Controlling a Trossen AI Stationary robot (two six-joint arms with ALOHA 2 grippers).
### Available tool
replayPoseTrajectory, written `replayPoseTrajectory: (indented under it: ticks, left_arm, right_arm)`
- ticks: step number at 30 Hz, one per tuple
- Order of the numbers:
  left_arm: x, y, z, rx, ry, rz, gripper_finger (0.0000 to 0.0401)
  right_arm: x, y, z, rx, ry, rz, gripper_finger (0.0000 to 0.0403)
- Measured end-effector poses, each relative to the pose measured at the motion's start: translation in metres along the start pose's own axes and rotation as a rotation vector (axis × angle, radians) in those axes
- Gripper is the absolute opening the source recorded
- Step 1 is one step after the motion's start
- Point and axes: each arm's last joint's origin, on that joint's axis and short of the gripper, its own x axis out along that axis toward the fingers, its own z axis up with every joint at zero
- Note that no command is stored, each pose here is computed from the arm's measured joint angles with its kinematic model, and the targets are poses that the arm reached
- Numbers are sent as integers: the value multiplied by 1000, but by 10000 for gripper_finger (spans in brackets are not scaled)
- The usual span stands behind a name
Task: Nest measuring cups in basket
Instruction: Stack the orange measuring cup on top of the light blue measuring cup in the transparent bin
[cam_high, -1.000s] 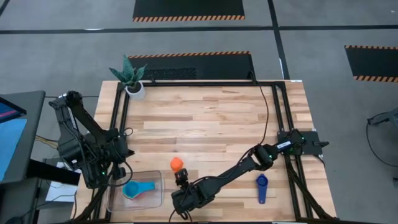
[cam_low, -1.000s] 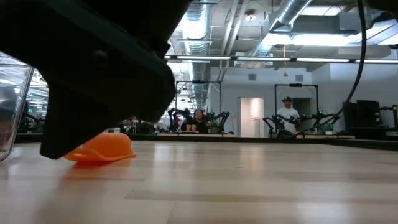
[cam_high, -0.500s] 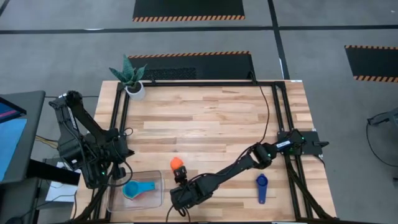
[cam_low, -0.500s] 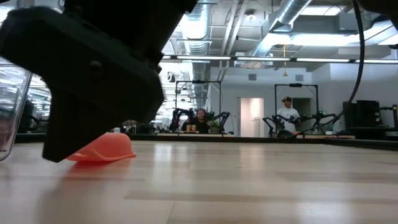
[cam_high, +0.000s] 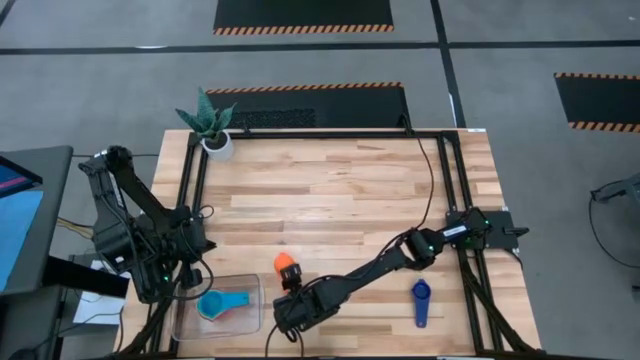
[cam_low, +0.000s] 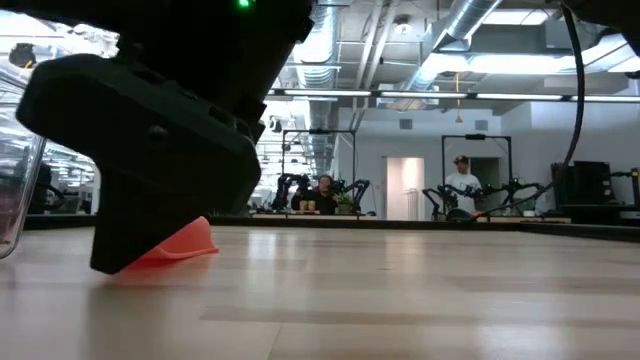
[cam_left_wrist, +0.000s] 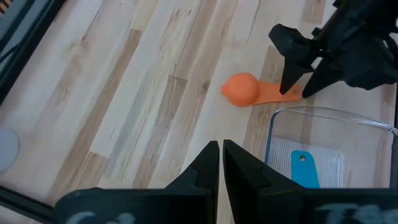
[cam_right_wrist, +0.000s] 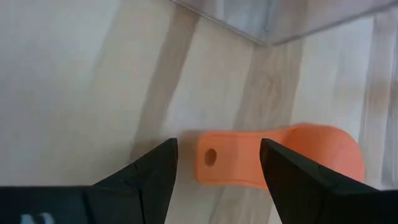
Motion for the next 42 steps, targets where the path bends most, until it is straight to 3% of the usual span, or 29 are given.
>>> replayPoseTrajectory:
  ticks: [15, 23, 29, 42]
  left_arm:
    - [0, 0, 0, 33, 0, 0, 11]
    - [0, 0, 0, 32, 0, 0, 11]
    - [0, -1, 0, 25, -1, -7, 11]
    - [0, -2, 0, 19, 4, -16, 11]
  right_arm:
    - [4, -8, -2, 35, 15, -2, 248]
    - [4, -8, -2, 45, 15, 8, 197]
    - [5, -10, -2, 146, 18, 44, 154]
    - [6, -12, -2, 153, 19, 41, 75]
